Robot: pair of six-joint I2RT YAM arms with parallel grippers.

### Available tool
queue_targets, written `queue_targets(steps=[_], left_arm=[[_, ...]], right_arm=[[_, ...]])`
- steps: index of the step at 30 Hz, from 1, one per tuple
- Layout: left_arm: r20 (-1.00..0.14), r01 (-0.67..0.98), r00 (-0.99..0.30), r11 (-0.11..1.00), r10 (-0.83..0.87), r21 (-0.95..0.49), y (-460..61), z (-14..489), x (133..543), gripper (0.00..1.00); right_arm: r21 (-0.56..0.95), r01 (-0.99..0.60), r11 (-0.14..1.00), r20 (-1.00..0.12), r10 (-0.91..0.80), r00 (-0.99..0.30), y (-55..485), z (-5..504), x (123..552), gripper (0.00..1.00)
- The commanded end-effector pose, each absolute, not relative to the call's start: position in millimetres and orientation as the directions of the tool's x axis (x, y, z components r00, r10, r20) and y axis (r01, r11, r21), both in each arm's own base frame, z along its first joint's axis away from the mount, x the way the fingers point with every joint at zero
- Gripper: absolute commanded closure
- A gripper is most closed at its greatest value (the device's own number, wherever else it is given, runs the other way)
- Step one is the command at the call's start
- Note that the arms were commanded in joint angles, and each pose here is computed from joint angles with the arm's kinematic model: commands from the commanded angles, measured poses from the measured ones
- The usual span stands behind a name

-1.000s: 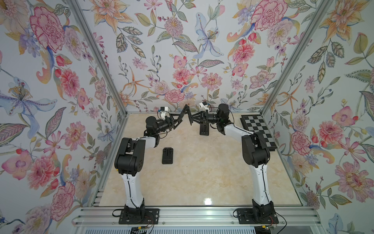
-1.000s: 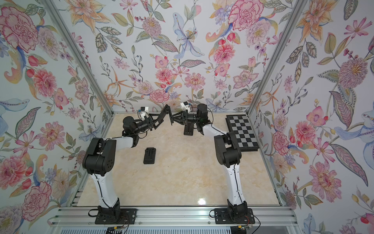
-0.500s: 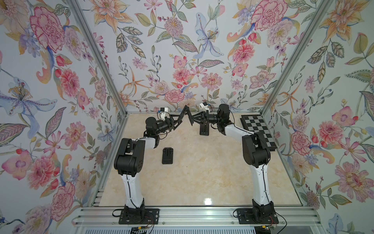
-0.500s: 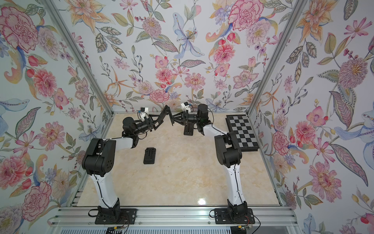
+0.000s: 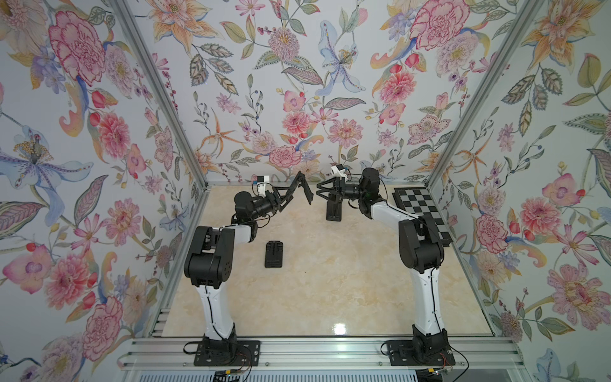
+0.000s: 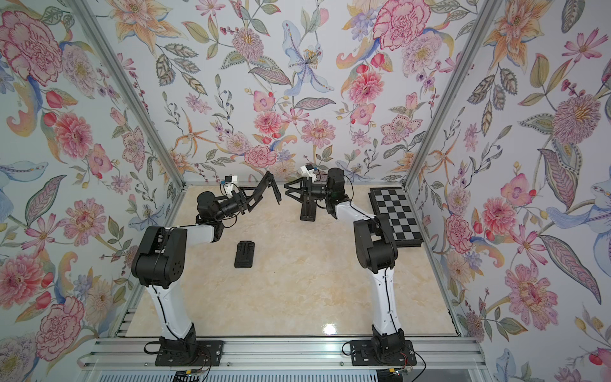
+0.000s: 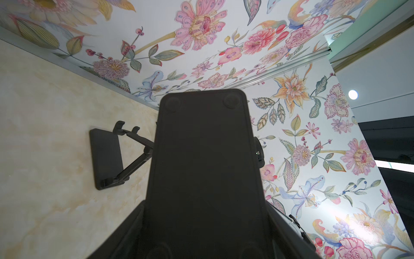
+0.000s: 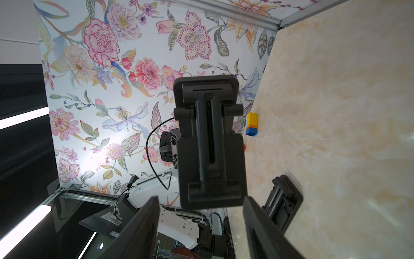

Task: Open the phone stand

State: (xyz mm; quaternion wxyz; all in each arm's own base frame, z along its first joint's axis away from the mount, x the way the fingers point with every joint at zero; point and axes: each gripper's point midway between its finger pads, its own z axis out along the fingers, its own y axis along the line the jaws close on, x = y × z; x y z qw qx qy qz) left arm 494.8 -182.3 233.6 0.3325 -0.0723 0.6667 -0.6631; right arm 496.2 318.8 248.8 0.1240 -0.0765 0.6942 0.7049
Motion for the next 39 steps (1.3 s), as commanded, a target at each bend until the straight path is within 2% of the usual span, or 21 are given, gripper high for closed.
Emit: queue_targets(steps=[1, 3, 8, 12, 15, 19, 26, 30, 34, 39], left_arm=[[-0.424, 0.431, -0.707, 0.13, -0.566, -0.893, -176, 259, 494, 1.0], [-0.426, 0.432, -0.71, 0.13, -0.561, -0.892, -178, 259, 493, 1.0], [-0.423, 0.41, -0.728, 0.151, -0.54, -0.899, -185, 253, 492, 1.0], [-0.435, 0.391, -0.744, 0.198, -0.507, -0.899, -192, 245, 488, 1.0], [-0.442, 0.363, -0.757, 0.252, -0.481, -0.897, -195, 236, 485, 1.0], [-0.461, 0.333, -0.767, 0.338, -0.446, -0.88, -197, 225, 479, 1.0], [-0.49, 0.3, -0.765, 0.443, -0.418, -0.845, -194, 221, 470, 1.0], [-0.499, 0.302, -0.768, 0.46, -0.401, -0.835, -196, 219, 465, 1.0], [-0.499, 0.301, -0.772, 0.466, -0.394, -0.832, -197, 218, 463, 1.0], [-0.501, 0.303, -0.776, 0.47, -0.384, -0.829, -198, 218, 460, 1.0]], right_arm=[[0.927, -0.374, -0.016, -0.371, 0.099, -0.923, 310, 292, 497, 0.1], [0.923, -0.385, 0.0, -0.383, 0.096, -0.919, 311, 294, 498, 0.0], [0.904, -0.41, 0.123, -0.42, 0.062, -0.905, 315, 285, 495, 0.0], [0.813, -0.451, 0.37, -0.482, -0.008, -0.876, 317, 266, 492, 0.0], [0.671, -0.494, 0.553, -0.539, -0.094, -0.837, 318, 255, 490, 0.0], [0.491, -0.538, 0.685, -0.611, -0.168, -0.773, 321, 253, 486, 0.0], [0.327, -0.559, 0.762, -0.625, -0.27, -0.732, 330, 234, 478, 0.08], [0.301, -0.573, 0.762, -0.629, -0.293, -0.72, 338, 230, 474, 0.19], [0.301, -0.583, 0.755, -0.618, -0.311, -0.722, 346, 222, 471, 0.34], [0.304, -0.598, 0.742, -0.613, -0.329, -0.719, 358, 214, 466, 0.4]])
